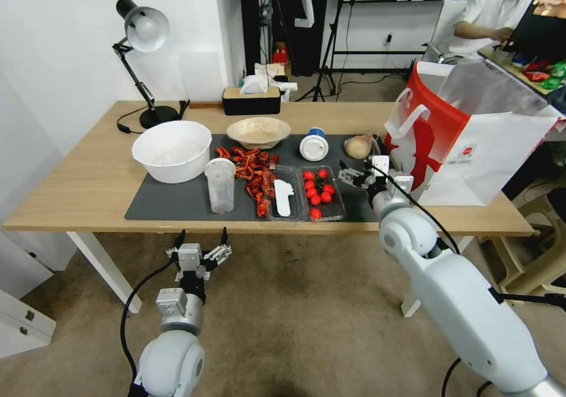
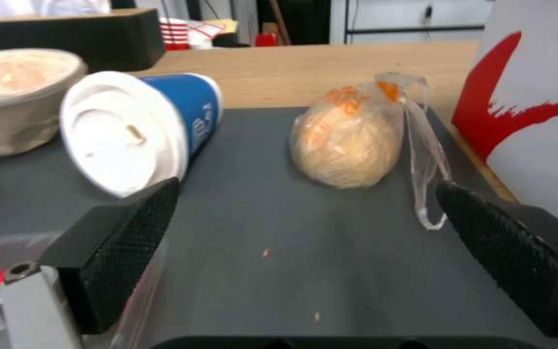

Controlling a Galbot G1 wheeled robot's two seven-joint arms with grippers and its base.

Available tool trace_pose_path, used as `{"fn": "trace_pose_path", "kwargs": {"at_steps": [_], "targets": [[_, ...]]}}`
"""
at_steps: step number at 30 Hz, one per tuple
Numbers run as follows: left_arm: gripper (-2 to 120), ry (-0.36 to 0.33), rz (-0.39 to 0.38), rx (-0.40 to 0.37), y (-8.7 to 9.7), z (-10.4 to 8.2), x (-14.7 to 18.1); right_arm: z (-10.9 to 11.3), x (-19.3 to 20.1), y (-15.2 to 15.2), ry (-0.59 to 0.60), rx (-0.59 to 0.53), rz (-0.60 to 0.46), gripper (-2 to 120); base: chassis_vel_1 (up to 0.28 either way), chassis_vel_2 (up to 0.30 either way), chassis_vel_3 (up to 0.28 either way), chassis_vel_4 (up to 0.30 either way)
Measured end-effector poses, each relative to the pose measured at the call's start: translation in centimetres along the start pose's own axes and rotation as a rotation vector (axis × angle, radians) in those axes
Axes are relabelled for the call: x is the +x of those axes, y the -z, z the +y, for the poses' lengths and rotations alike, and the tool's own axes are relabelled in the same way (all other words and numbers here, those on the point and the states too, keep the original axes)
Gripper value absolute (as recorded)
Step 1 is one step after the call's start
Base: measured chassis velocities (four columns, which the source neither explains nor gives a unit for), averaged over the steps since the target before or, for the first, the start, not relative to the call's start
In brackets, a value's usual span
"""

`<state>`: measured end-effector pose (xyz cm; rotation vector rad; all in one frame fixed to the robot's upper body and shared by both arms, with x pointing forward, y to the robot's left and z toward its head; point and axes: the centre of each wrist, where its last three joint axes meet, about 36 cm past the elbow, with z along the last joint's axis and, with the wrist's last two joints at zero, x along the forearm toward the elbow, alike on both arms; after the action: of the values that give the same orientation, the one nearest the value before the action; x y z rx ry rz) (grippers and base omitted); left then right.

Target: Pick up the trash from the table and place it into the takeout bag.

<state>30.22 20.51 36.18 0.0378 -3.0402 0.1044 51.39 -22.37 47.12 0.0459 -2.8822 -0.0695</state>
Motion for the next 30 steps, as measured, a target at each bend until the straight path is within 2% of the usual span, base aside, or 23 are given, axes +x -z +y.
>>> {"fn": "trace_pose_path", "kwargs": {"at_steps": [10,17,30], "targets": [[100,0.002,0.005,0.009,0.0,0.1,-0.1,-0.1,-3.4,1.3,-0.031,-0.033,0.029,100,0.000,0.000,0.000,0.000],[100,0.002,-0.002,0.000,0.5,0.6,0.3,-0.3,-6.3,2.6,-0.062,-0.010,0.049,100,0.000,0.000,0.000,0.000],[100,-0.025,0.015,-0.005,0.7,0.4,0.7,-0.1,-9.4,3.3,-0.094,0.029,0.097,100,0.000,0.000,0.000,0.000]]}}
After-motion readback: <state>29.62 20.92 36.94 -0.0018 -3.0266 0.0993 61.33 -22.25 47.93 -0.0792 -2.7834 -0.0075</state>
